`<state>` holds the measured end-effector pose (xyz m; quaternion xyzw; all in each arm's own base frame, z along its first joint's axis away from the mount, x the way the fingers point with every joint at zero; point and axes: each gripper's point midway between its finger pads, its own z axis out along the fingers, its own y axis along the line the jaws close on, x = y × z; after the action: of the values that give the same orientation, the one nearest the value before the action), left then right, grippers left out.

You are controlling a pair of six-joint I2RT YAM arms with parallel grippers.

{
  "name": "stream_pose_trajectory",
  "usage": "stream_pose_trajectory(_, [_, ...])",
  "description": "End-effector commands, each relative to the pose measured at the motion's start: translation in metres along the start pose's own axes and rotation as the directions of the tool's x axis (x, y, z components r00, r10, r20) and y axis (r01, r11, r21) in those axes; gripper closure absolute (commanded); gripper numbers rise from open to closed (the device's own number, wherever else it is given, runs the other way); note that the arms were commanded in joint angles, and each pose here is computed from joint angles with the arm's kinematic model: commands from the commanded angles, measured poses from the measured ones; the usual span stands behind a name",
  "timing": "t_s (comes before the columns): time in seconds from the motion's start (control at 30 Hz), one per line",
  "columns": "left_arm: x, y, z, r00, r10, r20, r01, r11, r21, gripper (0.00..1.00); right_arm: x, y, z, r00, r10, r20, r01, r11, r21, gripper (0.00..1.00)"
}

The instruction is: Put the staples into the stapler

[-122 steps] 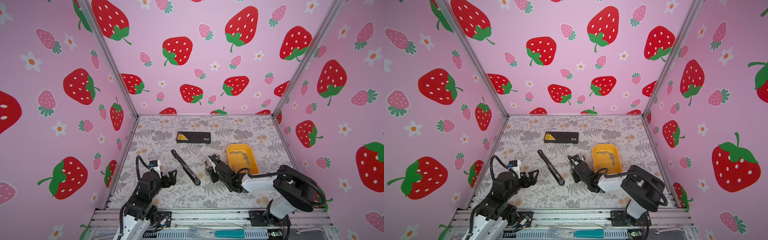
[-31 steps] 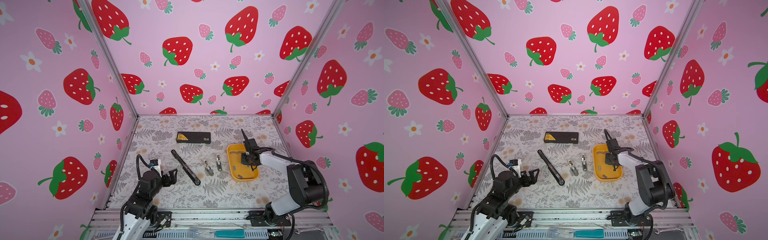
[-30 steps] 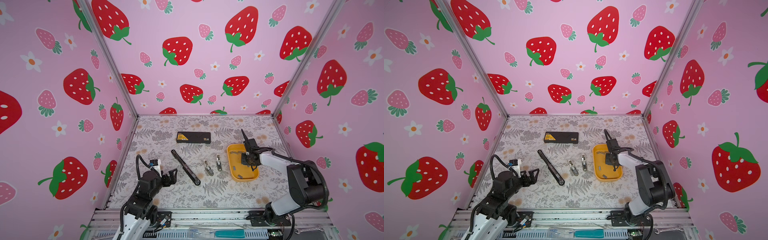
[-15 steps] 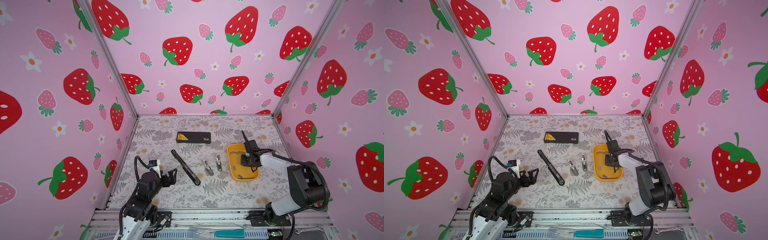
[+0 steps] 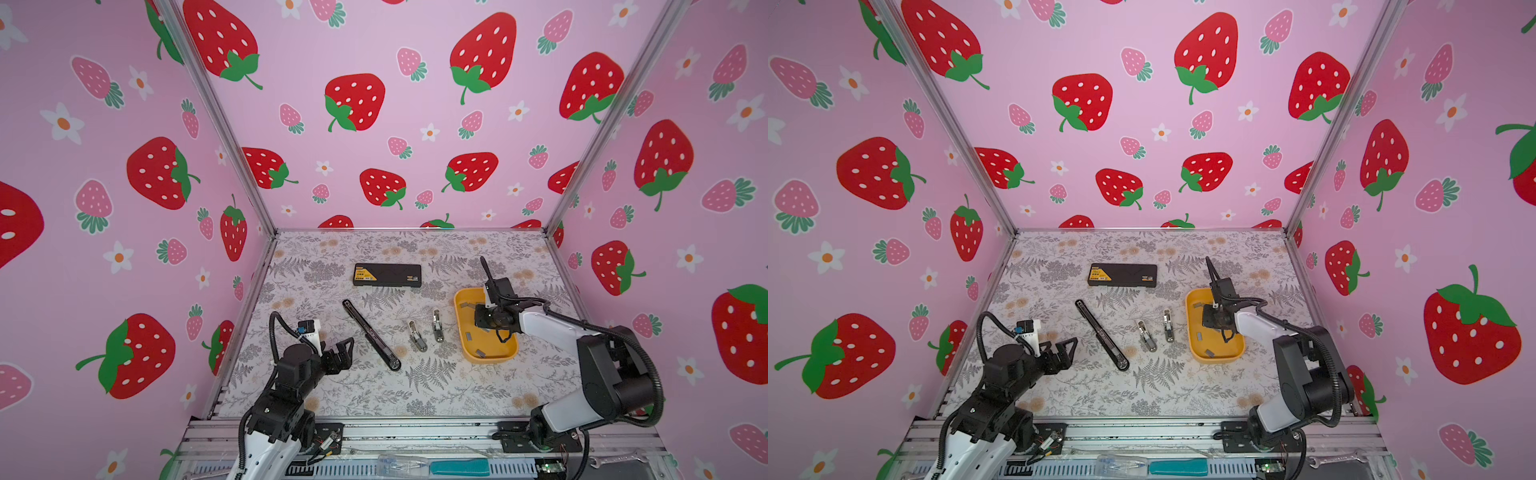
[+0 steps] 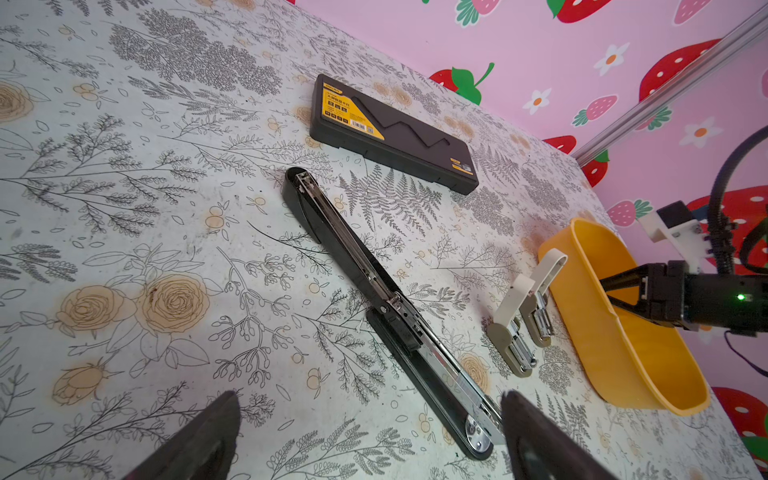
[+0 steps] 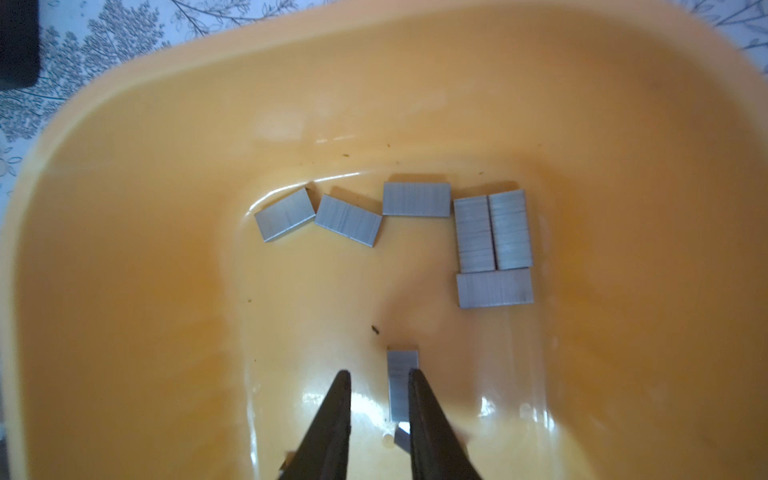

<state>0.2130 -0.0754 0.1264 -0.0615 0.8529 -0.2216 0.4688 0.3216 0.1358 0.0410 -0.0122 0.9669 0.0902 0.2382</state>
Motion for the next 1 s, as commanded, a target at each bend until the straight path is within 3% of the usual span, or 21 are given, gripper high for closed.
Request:
stream_pose_trajectory(0.0, [-0.001,0.004,0.0,1.0,0.002,0.006,-0.002,1.0,-0.024,0.01,-0.008,0.004,-0.002,1.0,-0.007,0.028,0.007,1.0,-0.008,0.73])
stream_pose_trajectory(0.17, [-0.001,0.005,0.001,1.0,0.001,0.002,-0.001,1.0,-0.03,0.01,-0.004,-0.01,0.005,1.0,-0.011,-0.004,0.011,0.997,0.076,0.71])
stream_pose_trajectory(0.47, [-0.001,0.005,0.002,1.0,0.003,-0.002,-0.003,1.0,-0.031,0.01,0.006,-0.011,0.01,0.999,-0.034,-0.032,0.037,0.996,0.086,0.69])
stream_pose_trajectory(0.63, [0.0,0.005,0.002,1.0,0.0,-0.004,0.0,1.0,-0.031,0.01,0.013,-0.014,0.016,0.997,-0.05,-0.061,0.056,0.992,0.109,0.75])
stream_pose_trajectory(0.97, [-0.001,0.005,0.001,1.0,-0.002,0.001,0.002,1.0,-0.029,0.01,0.023,-0.023,0.022,0.993,-0.07,-0.096,0.086,0.982,0.169,0.76])
